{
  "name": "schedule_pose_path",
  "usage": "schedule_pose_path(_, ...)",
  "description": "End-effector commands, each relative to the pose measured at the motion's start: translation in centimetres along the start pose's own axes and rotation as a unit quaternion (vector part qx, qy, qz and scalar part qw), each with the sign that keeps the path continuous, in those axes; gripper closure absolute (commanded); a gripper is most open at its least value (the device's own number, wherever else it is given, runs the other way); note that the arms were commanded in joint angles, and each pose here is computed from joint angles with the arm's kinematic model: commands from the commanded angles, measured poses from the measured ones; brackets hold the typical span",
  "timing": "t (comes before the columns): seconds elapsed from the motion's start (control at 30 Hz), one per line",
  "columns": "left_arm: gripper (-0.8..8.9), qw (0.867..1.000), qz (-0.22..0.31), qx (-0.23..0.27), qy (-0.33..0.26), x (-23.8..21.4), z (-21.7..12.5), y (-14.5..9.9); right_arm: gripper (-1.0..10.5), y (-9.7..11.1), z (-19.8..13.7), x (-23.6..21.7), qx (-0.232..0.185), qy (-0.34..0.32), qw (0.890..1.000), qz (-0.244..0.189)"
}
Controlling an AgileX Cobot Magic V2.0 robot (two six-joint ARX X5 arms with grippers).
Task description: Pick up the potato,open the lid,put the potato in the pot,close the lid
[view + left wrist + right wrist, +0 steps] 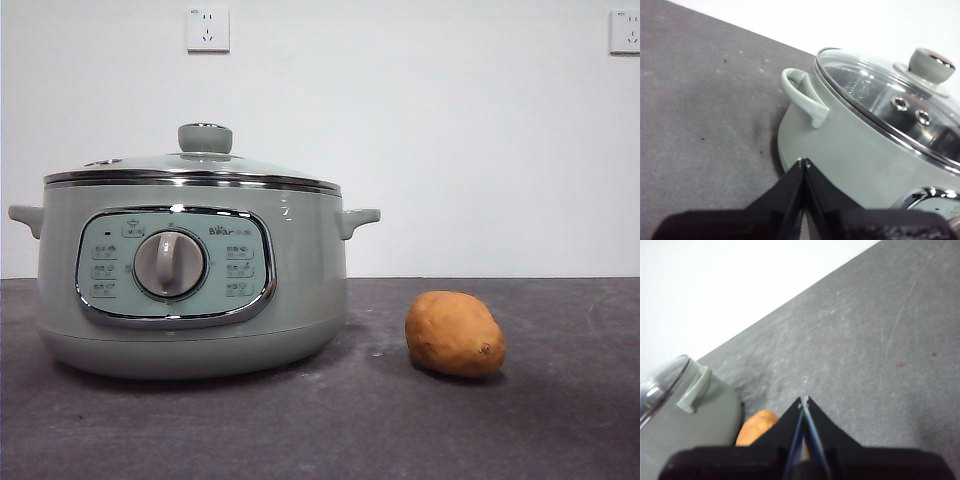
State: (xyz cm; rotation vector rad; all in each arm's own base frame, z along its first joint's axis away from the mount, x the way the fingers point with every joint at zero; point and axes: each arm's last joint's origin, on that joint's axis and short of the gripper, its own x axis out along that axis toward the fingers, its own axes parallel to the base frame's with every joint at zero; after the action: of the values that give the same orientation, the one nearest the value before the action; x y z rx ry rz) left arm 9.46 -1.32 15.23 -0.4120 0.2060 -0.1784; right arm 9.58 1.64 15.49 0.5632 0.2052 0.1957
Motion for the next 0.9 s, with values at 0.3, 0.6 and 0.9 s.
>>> schedule_pose_path(0.3, 8.2, 0.999, -0.023, -0.011, -0.035, -0.8, 2.2, -1.1, 9.6, 1.2, 1.7, -0.4, 0.02, -0.008, 1.0, 0.007)
schedule_pose_path(0.6, 8.2, 0.998, 0.002, 0.031, -0.062, -2.2, 8.3, -3.7, 9.6, 5.0, 7.5, -0.3, -0.05, 0.009, 0.998, 0.028)
schedule_pose_path(0.9, 8.19, 0.996, -0.025, 0.073, -0.034, -1.4, 14.4, -6.6, 9.6, 8.8, 13.1, 2.0, -0.104, 0.073, 0.989, 0.079)
